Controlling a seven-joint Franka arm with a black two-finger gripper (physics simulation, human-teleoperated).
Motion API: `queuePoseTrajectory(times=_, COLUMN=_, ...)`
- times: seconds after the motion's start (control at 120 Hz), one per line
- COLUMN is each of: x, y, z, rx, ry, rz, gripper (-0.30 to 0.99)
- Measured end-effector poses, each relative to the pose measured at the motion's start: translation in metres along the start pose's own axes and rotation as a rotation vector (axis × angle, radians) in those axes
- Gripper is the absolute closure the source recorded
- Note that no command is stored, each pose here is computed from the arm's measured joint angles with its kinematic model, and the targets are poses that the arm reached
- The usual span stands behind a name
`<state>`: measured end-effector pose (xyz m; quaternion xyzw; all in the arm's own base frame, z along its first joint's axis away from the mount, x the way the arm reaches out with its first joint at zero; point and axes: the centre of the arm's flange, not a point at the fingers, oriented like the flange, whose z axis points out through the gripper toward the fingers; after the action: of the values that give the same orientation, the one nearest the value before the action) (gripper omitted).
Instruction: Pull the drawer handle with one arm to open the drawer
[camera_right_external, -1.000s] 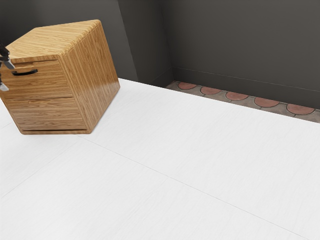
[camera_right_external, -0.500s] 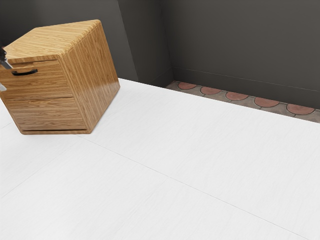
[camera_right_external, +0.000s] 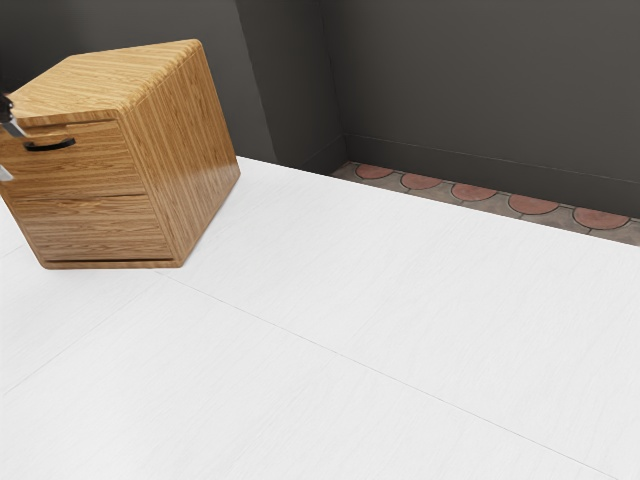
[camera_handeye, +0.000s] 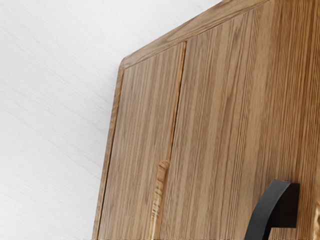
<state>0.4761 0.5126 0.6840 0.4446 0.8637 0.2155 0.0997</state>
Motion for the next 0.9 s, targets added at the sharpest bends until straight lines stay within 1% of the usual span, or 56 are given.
queuePoseTrajectory(times=0.3, x=0.006, y=0.004, z=0.002, rx=-0.008, ry=0.003, rz=-0.004, gripper=0.00)
queuePoseTrajectory(times=0.533, x=0.018, y=0.003, z=0.002, rx=-0.016, ry=-0.005, rz=-0.015, gripper=0.00)
queuePoseTrajectory(times=0.708, x=0.008, y=0.006, z=0.009, rx=-0.015, ry=-0.018, rz=0.004, gripper=0.00)
queuePoseTrajectory(times=0.9, x=0.002, y=0.008, z=0.009, rx=-0.019, ry=-0.016, rz=0.015, gripper=0.00)
